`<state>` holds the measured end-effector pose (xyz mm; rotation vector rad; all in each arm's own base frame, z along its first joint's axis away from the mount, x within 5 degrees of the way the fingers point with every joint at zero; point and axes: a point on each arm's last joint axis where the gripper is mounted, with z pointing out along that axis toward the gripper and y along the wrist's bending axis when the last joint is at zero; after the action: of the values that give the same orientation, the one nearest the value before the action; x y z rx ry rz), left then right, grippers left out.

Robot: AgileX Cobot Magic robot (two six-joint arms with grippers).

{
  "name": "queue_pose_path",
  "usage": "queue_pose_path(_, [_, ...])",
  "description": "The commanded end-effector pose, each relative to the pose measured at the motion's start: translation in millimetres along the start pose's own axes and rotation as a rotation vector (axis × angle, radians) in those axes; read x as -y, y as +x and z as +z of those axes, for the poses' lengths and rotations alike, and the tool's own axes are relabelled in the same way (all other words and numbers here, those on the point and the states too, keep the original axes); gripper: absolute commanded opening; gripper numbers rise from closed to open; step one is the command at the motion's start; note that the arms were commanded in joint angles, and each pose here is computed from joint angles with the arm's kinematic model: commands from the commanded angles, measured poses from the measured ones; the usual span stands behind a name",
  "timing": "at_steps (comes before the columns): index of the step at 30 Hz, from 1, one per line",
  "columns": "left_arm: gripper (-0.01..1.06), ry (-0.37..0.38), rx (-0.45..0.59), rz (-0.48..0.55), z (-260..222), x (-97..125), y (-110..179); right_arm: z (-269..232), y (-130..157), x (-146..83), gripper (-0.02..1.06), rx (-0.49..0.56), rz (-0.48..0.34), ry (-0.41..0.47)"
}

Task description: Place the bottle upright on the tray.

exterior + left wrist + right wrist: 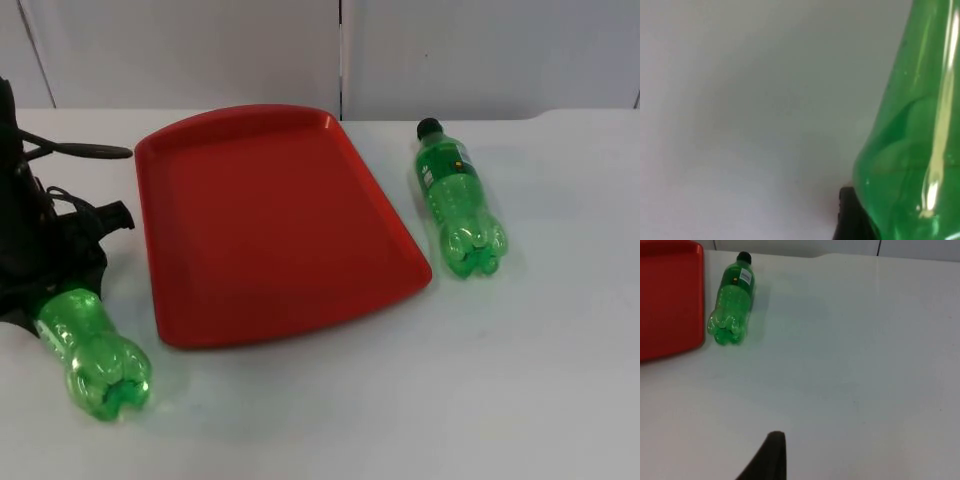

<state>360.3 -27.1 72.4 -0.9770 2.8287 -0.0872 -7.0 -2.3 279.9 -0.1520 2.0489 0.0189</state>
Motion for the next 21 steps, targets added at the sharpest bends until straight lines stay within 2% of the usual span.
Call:
queue_pose_path(1, [0.0,0.022,-0.016,-0.019,5,2,4,0,0,0,1.05,0.007,0.005,0.006])
queue_pose_path(3, [0.0,0.081,0.012,0.035,-7,8,1,0,0,0,1.05,0.007,0.005,0.006])
queue_pose_path(5, [0.0,0.107,0.033,0.055,-13,10,0,0,0,0,1.05,0.007,0.005,0.006])
queue_pose_path(8, [0.0,0.219,0.145,0.108,-44,20,-9,0,0,0,1.05,0.007,0.005,0.006])
queue_pose_path(9, [0.0,0.219,0.145,0.108,-44,20,-9,0,0,0,1.05,0.007,0.005,0.006])
queue_pose_path(13, [0.0,0.375,0.358,0.187,-100,30,-20,0,0,0,1.05,0.007,0.005,0.006])
queue_pose_path(14, [0.0,0.375,0.358,0.187,-100,30,-20,0,0,0,1.05,0.007,0.005,0.006])
queue_pose_path(15, [0.0,0.42,0.458,0.229,-125,32,-23,0,0,0,1.05,0.007,0.005,0.006])
queue_pose_path(16, [0.0,0.433,0.493,0.243,-134,32,-24,0,0,0,1.05,0.007,0.005,0.006])
queue_pose_path(19, [0.0,0.498,0.685,0.307,-180,30,-26,0,0,0,1.05,0.007,0.005,0.006])
queue_pose_path(20, [0.0,0.498,0.685,0.307,-180,30,-26,0,0,0,1.05,0.007,0.005,0.006])
queue_pose_path(21, [0.0,0.517,0.751,0.323,-194,29,-27,0,0,0,1.05,0.007,0.005,0.006])
